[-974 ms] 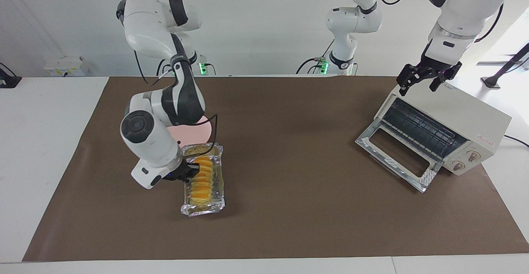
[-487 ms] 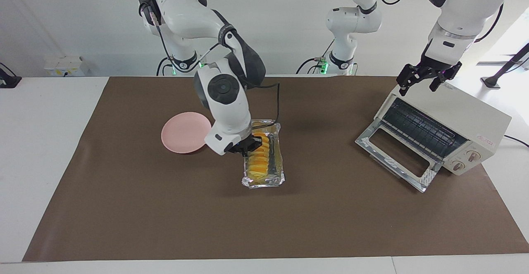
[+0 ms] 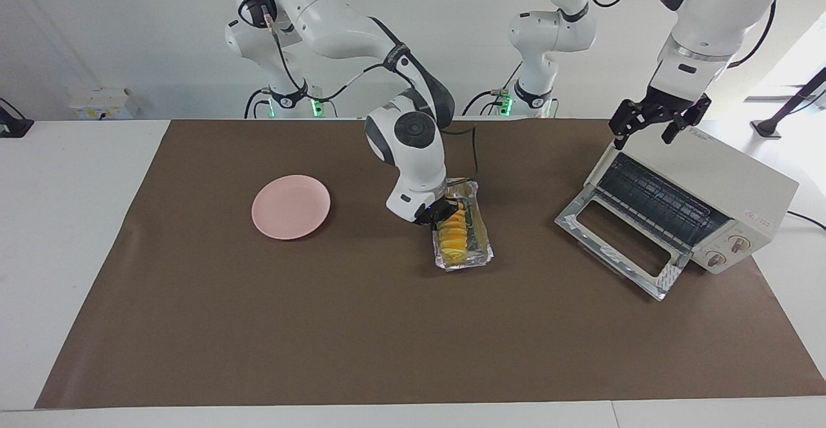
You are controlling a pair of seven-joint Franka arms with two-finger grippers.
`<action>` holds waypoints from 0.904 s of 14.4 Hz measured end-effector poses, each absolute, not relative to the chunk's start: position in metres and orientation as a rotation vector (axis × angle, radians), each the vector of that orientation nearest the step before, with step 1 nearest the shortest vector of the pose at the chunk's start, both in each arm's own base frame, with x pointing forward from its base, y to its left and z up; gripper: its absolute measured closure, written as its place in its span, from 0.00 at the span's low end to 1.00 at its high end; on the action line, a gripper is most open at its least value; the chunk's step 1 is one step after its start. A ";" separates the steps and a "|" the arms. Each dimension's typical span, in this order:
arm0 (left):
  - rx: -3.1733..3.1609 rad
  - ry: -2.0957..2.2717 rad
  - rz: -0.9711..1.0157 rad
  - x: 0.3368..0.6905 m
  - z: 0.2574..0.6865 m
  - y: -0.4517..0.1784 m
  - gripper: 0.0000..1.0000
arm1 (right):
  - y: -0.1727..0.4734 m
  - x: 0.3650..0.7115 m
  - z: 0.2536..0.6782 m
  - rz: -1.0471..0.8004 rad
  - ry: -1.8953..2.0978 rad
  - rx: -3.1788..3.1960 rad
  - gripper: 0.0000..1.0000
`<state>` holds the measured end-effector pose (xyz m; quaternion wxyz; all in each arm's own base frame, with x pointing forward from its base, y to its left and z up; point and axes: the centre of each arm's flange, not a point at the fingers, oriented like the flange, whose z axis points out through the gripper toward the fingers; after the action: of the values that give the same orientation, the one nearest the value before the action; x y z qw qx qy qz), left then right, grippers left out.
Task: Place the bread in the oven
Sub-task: 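Push the foil tray toward the oven with the right gripper, then grasp the foil tray with the left gripper while the right gripper withdraws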
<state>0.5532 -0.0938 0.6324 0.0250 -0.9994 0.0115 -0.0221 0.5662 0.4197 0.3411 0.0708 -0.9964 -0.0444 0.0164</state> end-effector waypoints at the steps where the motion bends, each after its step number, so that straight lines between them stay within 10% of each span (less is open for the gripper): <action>1: -3.090 0.065 -0.063 0.551 0.629 -0.106 0.00 | 0.418 0.566 0.342 0.049 -0.131 -2.998 0.98; 4: -3.090 0.128 -0.036 0.544 0.619 -0.135 0.00 | 0.420 0.559 0.339 0.058 -0.137 -3.001 0.90; 13: -3.174 0.083 0.042 0.557 0.565 -0.193 0.00 | 0.365 0.593 0.374 0.101 0.073 -3.020 0.00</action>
<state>0.5574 -0.1931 0.5646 -0.0171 -0.9994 0.0261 0.0133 0.5934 0.3645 0.3741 0.0597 -0.9974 0.0240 0.0333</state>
